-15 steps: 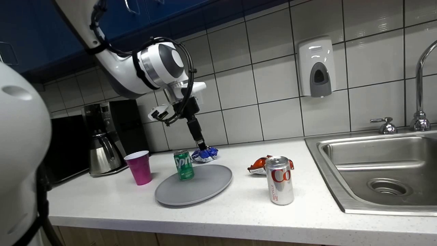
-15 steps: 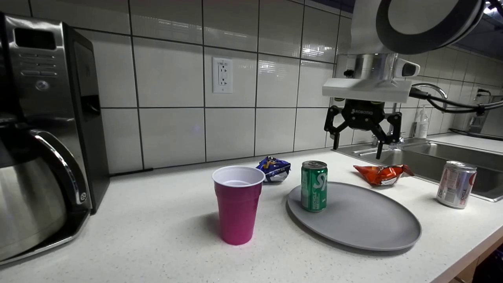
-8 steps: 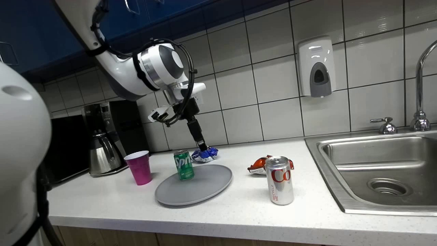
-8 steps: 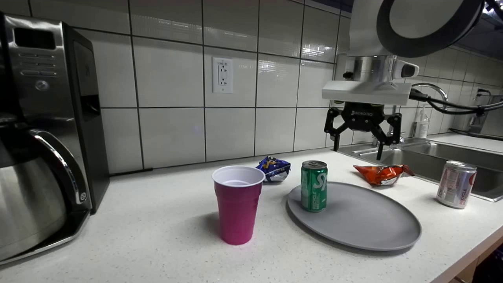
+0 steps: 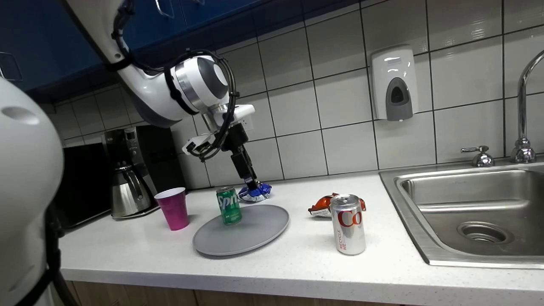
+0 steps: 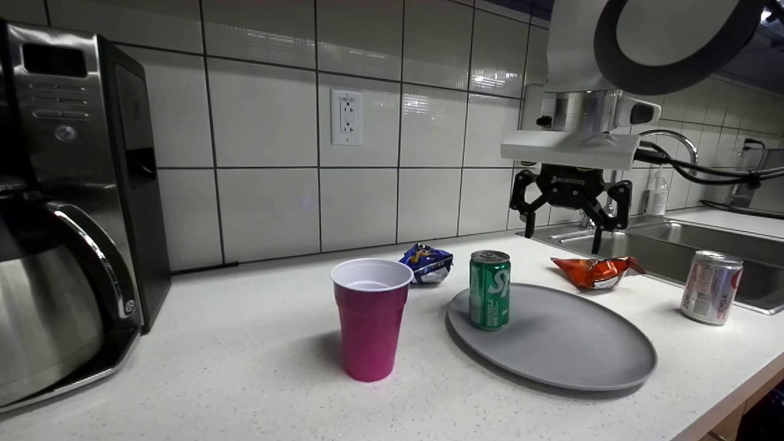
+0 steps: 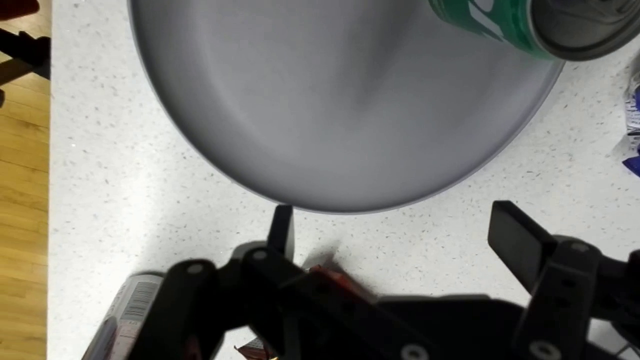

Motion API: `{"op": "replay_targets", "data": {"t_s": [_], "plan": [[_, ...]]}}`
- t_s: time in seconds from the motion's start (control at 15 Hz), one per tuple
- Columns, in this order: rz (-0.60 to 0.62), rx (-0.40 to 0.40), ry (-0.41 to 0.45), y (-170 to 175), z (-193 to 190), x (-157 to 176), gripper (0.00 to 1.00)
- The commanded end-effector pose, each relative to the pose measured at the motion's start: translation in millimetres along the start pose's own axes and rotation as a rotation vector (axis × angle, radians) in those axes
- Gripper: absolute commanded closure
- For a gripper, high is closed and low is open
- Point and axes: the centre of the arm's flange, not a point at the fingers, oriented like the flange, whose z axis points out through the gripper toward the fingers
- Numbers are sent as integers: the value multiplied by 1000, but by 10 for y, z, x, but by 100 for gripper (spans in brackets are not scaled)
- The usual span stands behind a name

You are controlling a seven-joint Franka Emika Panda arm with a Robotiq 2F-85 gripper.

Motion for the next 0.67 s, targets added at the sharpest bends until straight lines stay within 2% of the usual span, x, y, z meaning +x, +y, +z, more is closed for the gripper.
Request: {"op": "replay_targets", "data": {"t_s": [0.0,0.6], "plan": [[52,9,26,192,-48,65,0],[66,46,10,491,-179,706,0]]}}
